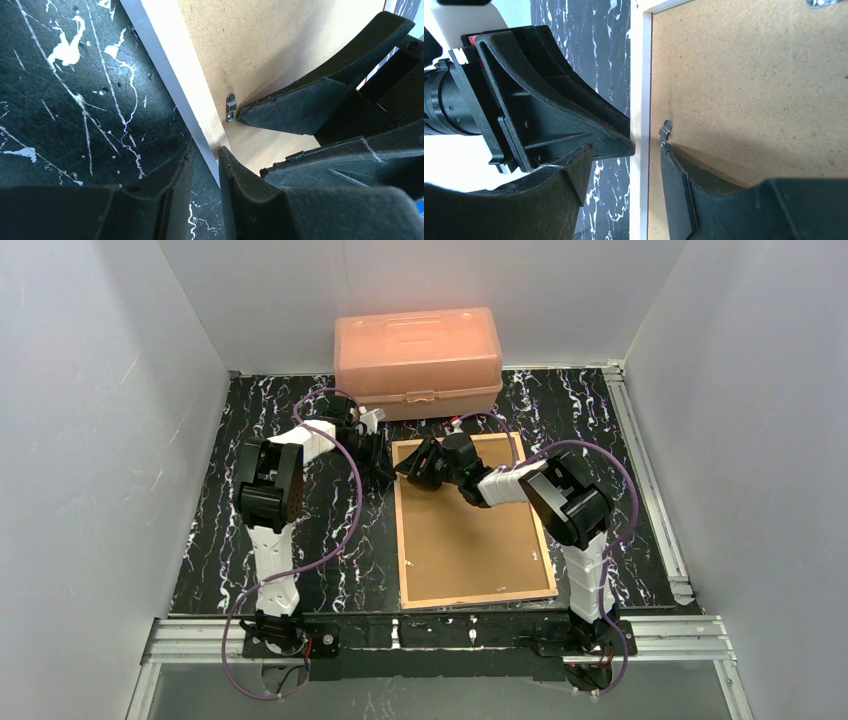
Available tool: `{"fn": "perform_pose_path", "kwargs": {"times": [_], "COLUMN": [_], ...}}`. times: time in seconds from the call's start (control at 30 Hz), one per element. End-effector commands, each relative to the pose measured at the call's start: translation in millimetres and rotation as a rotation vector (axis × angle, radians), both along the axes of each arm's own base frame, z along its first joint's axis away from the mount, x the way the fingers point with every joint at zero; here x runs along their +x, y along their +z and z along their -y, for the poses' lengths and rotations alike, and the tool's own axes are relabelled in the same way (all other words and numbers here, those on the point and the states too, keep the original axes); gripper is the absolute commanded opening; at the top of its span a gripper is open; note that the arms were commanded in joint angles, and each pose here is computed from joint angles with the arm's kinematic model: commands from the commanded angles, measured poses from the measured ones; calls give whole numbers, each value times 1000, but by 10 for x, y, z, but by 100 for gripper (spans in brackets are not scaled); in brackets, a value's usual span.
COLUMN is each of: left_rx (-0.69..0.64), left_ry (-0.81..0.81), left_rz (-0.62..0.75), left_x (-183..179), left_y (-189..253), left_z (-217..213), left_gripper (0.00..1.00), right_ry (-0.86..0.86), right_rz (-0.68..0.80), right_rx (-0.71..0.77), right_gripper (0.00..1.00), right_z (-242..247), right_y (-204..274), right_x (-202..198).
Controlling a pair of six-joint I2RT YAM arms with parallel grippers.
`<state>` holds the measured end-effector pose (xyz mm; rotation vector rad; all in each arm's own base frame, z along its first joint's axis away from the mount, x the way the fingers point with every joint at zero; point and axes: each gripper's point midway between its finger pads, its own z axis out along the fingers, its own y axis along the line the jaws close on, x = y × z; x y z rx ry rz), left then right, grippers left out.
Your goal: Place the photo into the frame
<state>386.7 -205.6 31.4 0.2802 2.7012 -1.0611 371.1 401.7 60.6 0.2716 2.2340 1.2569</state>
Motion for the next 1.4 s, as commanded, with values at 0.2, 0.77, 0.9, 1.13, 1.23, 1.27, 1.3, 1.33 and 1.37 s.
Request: {"fn": "perform_pose_path", "kwargs": {"times": [0.2, 0.77, 0.9, 1.13, 1.23, 1.27, 1.3, 1.33, 1.37], "left_rx": [25, 29, 27, 28, 27, 27, 28, 27, 28], "left_ry": [-8, -10, -12, -14, -11, -9, -10, -11, -10], "left_rz": [20, 22, 24, 27, 28, 28, 28, 28, 29], "left_x": [-18, -39, -37, -39, -35, -35, -42, -42, -41], "left_y": [-6, -22, -7, 11, 27, 30, 30, 33, 40], "left_z": [-63, -92, -89, -103, -114, -120, -124, -123, -130], "left_gripper": [23, 20, 19, 19, 19, 18, 18, 18, 18], "right_ry": [-11, -2, -12, -15, 4, 12, 24, 31, 37], "right_rz": [32, 7, 9, 17, 29, 41, 48, 54, 64], "right_rx": [-16, -9, -1, 6, 26, 41, 52, 60, 60], "right_gripper": [60, 60, 60, 59, 59, 60, 60, 60, 60], "right_z": [-8, -113, -133, -174, -217, -233, -249, -252, -236], "right_y": [34, -71, -56, -66, -37, 10, 55, 110, 156], "right_x": [39, 25, 44, 80, 86, 90, 79, 67, 45]}}
